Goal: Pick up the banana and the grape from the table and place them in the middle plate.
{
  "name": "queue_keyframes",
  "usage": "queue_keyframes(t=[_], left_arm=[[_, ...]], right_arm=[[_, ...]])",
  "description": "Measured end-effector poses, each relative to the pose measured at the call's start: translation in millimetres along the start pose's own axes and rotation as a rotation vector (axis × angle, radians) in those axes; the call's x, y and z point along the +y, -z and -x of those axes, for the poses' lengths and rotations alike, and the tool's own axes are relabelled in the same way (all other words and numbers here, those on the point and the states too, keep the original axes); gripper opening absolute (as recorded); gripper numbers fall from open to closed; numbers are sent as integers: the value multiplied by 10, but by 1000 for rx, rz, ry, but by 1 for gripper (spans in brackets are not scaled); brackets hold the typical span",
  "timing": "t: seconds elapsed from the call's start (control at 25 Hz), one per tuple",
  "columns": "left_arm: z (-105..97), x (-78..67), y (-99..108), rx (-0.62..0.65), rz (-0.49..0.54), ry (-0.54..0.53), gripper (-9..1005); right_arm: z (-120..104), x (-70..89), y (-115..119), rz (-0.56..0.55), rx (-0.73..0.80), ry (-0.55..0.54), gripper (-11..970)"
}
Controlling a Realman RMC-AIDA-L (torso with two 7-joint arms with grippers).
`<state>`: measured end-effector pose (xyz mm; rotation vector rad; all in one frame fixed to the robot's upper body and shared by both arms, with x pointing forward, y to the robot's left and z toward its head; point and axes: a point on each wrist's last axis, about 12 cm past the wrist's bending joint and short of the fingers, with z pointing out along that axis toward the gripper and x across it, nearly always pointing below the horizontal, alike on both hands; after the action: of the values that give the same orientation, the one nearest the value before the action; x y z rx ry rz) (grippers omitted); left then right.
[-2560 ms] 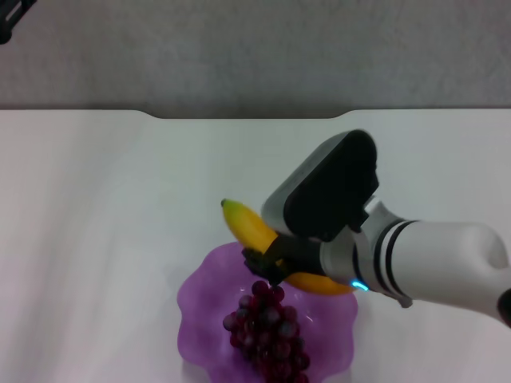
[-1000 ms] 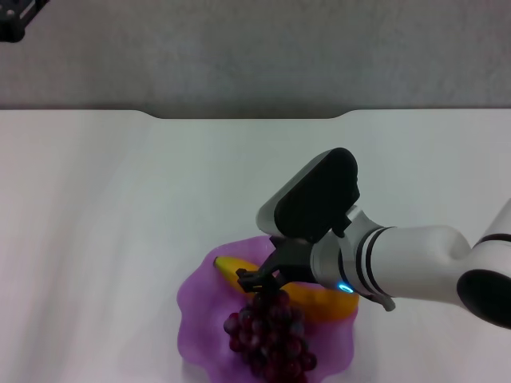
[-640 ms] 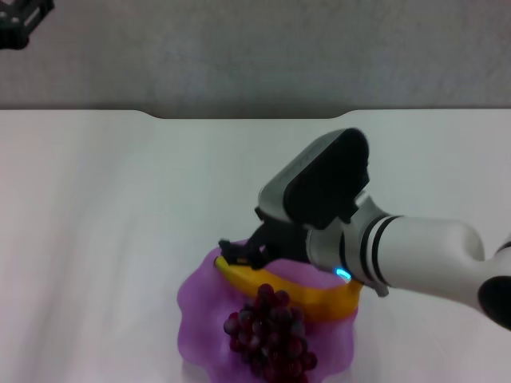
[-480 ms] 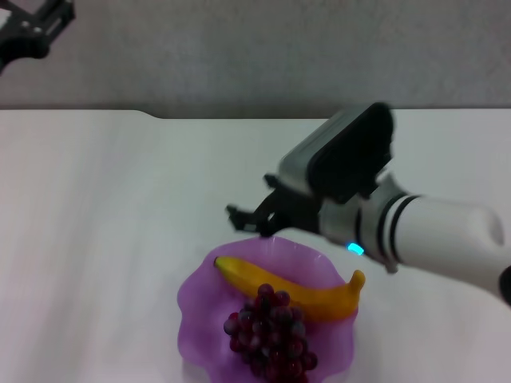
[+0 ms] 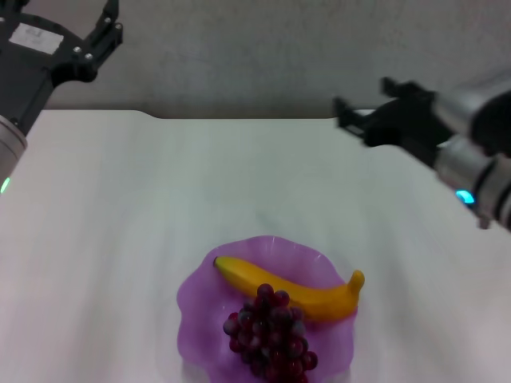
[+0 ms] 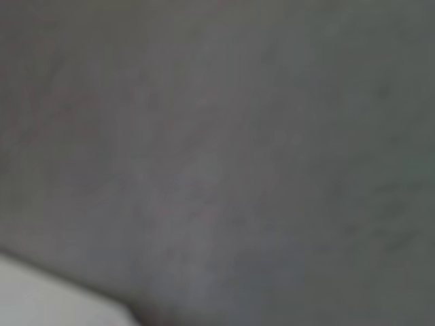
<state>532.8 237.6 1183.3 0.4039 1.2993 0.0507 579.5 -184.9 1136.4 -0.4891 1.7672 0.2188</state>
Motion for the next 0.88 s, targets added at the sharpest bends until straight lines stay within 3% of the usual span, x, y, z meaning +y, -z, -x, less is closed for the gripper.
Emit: queue_keyframes(t=[0.12,0.16,0.2,0.32,0.48,0.88], left_arm=[[-19,-36,24,-19,-10,26,861],[-33,-38,35,-27,-10,40,861],[-42,-37,42,-31,-8,48,861],[-135,-6,96,-37,3,96,861],[-311,77,200,-22,11,153,862],[-991,414,561,45,10,232,862]], right_arm=[[-66,-230,119,-90,-39,-36,796],[-144,-393,221,-158,-61,-65,795],[-144,-393,221,-158,-61,-65,795],[-335,-667,429,-278,-76,-106,794],[-447,-800,556,-341,-86,-138,793],[-816,-1030,872,-487,-124,-158,793]])
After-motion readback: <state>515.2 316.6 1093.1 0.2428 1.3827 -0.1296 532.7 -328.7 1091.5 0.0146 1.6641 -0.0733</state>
